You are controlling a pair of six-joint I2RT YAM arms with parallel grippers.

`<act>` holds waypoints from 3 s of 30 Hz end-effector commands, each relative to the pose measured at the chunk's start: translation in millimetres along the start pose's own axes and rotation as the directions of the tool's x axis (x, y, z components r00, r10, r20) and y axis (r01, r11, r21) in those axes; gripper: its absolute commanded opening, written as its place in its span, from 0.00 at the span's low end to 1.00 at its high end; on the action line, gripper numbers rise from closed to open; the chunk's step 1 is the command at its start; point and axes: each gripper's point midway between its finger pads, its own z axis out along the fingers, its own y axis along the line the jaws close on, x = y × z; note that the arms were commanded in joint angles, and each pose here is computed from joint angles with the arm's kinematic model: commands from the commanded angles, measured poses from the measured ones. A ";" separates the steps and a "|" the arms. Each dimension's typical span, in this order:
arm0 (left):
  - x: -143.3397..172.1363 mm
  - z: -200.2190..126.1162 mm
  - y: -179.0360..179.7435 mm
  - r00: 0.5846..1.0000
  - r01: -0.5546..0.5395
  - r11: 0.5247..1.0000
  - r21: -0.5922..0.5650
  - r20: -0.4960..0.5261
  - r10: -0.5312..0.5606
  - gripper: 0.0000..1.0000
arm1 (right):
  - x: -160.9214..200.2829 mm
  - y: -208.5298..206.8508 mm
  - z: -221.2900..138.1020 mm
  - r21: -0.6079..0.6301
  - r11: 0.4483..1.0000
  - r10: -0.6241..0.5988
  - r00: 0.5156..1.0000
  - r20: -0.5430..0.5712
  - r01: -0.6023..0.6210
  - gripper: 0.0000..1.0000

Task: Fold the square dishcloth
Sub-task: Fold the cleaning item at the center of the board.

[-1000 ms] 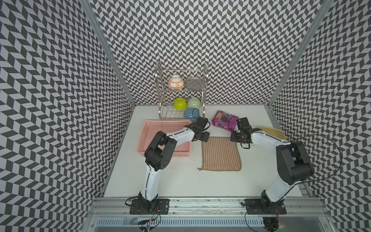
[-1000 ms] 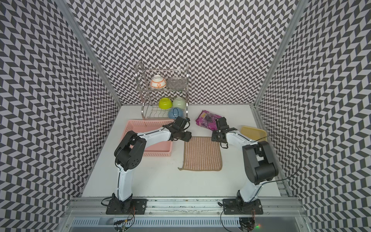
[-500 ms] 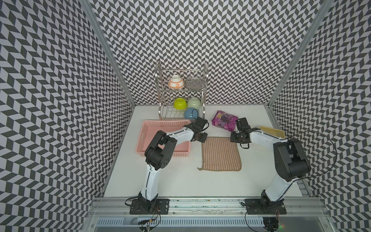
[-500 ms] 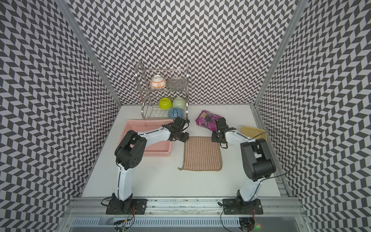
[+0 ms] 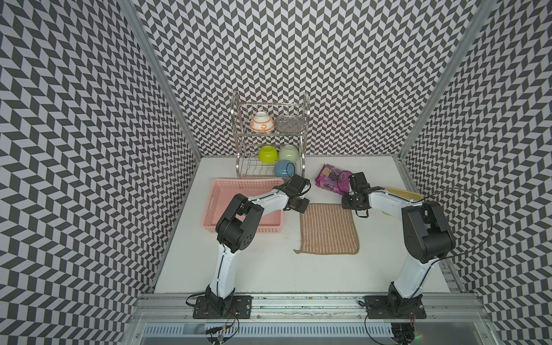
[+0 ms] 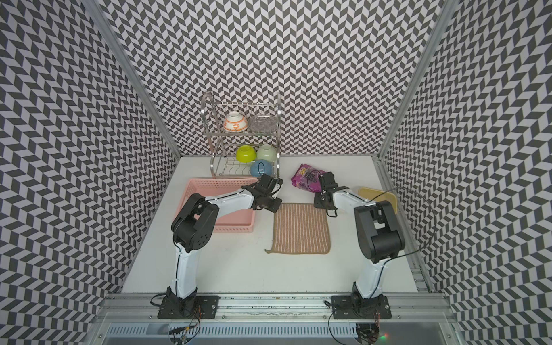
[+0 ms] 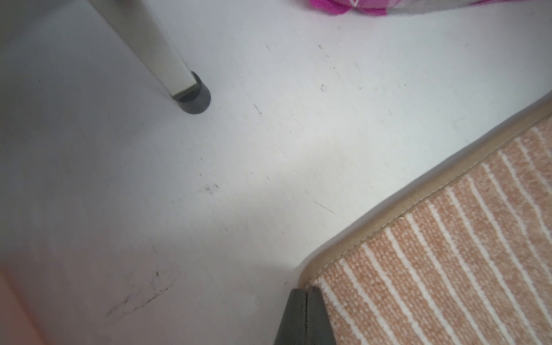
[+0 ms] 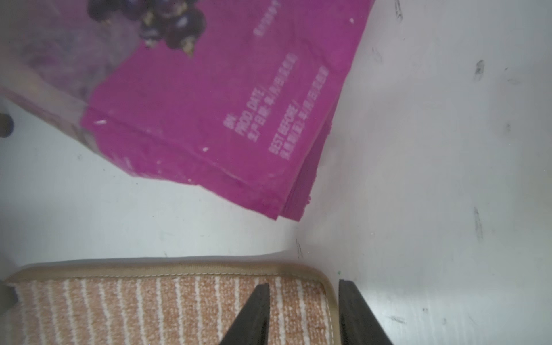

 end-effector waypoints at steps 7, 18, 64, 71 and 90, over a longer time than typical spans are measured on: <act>2.9 7.0 5.4 1.000 -0.005 1.000 -0.013 -0.023 0.004 0.00 | -4.0 -8.2 8.9 0.034 0.999 0.005 1.000 0.001 -0.005 0.32; -0.4 7.2 5.4 1.000 -0.003 1.000 -0.014 -0.007 0.003 0.00 | 5.0 -11.8 25.5 0.041 0.999 0.010 0.999 -0.031 -0.009 0.21; -34.3 -122.7 -14.5 0.847 0.060 0.993 -0.099 0.532 0.002 0.00 | -35.3 -13.2 -92.4 -0.069 0.991 0.132 0.937 0.323 -0.116 0.00; -53.8 -112.7 -11.7 0.844 0.051 0.989 -0.136 0.535 0.030 0.00 | -48.8 -7.3 -80.1 -0.066 0.992 0.126 0.942 0.313 -0.110 0.00; 4.5 -121.7 -20.3 0.852 -0.005 0.998 -0.068 0.521 0.040 0.00 | 19.8 -9.8 -83.1 -0.166 0.977 0.170 0.960 0.223 -0.134 0.00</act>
